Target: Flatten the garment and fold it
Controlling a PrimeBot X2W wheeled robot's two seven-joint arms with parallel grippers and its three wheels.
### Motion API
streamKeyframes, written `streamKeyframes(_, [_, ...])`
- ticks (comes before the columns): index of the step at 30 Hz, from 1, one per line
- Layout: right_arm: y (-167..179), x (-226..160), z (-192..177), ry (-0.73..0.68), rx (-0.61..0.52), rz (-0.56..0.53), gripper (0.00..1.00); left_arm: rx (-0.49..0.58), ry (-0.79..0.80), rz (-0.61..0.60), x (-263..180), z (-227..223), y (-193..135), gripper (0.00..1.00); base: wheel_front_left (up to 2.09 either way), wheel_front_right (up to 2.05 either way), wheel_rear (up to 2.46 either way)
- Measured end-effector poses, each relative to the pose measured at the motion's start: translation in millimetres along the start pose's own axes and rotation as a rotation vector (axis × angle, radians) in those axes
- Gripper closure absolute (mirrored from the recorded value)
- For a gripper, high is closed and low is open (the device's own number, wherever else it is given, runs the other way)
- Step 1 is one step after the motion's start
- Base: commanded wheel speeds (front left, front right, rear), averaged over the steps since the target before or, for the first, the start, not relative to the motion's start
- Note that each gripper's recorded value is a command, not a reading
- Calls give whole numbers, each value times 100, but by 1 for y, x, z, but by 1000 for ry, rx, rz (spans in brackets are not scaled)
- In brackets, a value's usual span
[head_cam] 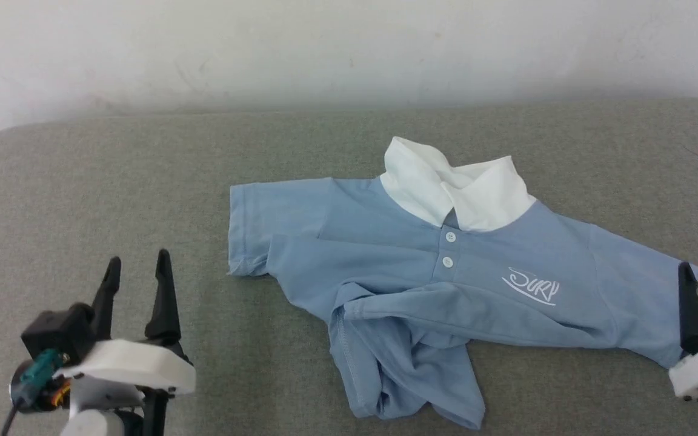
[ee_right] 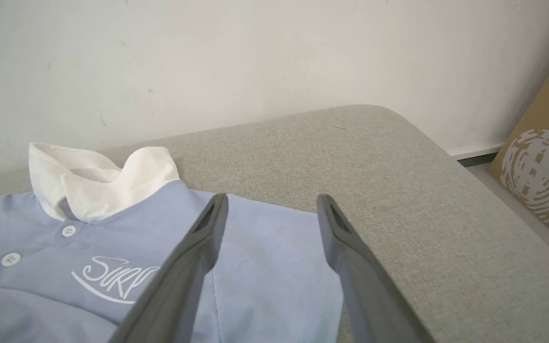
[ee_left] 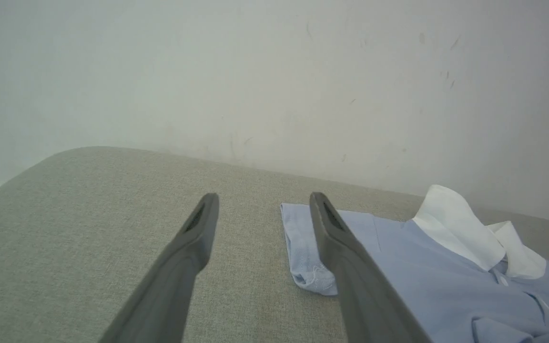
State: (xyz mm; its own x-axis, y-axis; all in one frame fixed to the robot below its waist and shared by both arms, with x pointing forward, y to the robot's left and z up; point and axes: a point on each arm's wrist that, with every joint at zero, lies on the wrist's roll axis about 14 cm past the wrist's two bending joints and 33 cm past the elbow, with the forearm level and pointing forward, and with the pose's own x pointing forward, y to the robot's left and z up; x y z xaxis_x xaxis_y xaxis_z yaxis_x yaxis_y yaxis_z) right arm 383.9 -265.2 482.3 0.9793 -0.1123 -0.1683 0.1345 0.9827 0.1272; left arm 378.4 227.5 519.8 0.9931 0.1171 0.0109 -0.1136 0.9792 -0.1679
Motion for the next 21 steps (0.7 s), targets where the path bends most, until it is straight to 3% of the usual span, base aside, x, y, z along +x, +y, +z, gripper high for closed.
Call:
streamKeyframes(7, [54, -5, 27, -105, -34, 135, 0, 40, 1, -121, 44, 30, -23, 0, 0, 0, 0])
streamKeyframes(11, [73, -3, 34, -128, -36, 184, 0, 73, 81, -193, 83, 30, -39, 0, 0, 0, 0])
streamKeyframes(17, [87, 6, 19, -84, -31, 219, 0, 128, 387, -259, 128, -28, -56, 0, 0, 0, 0])
streamKeyframes(21, [85, 12, 8, -53, -29, 215, 0, 175, 642, -228, 139, -79, -42, 0, 0, 0, 0])
